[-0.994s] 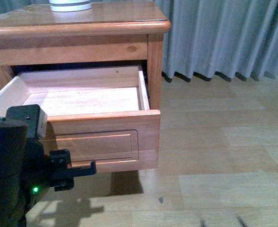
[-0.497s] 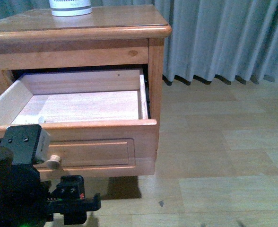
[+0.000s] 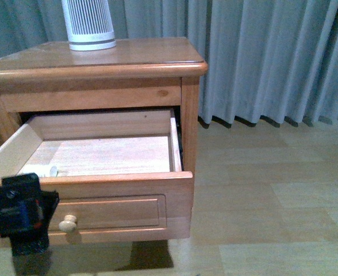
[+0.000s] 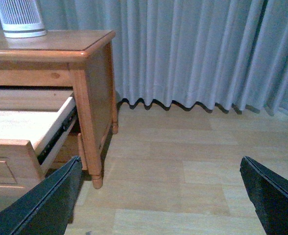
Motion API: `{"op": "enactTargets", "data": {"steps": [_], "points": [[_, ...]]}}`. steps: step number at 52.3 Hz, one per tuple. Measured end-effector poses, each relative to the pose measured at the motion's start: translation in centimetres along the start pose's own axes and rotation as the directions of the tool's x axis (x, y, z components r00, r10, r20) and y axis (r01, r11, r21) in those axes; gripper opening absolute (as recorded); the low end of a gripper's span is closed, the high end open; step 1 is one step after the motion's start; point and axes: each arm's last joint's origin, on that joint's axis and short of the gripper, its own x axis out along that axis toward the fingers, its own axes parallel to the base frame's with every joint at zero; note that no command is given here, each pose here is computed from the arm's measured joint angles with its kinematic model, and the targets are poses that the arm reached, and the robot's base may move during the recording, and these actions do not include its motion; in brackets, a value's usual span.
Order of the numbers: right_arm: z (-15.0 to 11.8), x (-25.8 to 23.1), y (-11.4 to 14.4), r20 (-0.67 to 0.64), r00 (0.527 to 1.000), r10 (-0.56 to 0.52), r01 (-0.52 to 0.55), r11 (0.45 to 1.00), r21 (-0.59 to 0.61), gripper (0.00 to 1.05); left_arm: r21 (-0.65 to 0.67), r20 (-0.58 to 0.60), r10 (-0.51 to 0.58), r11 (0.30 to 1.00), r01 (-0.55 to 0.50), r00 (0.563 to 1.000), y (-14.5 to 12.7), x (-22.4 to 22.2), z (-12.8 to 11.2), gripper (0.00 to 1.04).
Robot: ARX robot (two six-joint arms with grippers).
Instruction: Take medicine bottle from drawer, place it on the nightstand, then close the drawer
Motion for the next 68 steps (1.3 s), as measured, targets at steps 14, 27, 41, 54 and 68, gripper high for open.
{"op": "enactTargets", "data": {"steps": [14,27,41,54,68], "points": [[0.0,0.0,0.0,0.0,1.0,0.001,-0.001,1.0,0.0,0.98,0.115,0.422,0.151,0.969,-0.218,0.894,1.1,-5.9,0.8,0.48],[0.0,0.0,0.0,0.0,1.0,-0.002,0.002,1.0,0.0,0.98,0.13,0.427,0.148,0.966,-0.222,0.892,2.5,-7.4,-1.6,0.03],[0.0,0.0,0.0,0.0,1.0,-0.004,0.004,1.0,0.0,0.98,0.13,0.427,0.156,0.964,-0.232,0.891,4.0,-8.6,-3.0,0.03],[0.0,0.0,0.0,0.0,1.0,0.005,-0.005,1.0,0.0,0.98,0.129,0.428,0.158,0.964,-0.233,0.89,4.1,-9.3,-4.1,0.03],[0.0,0.0,0.0,0.0,1.0,0.001,-0.001,1.0,0.0,0.98,0.13,0.439,0.152,0.964,-0.23,0.885,4.1,-9.7,-5.2,0.03]]}}
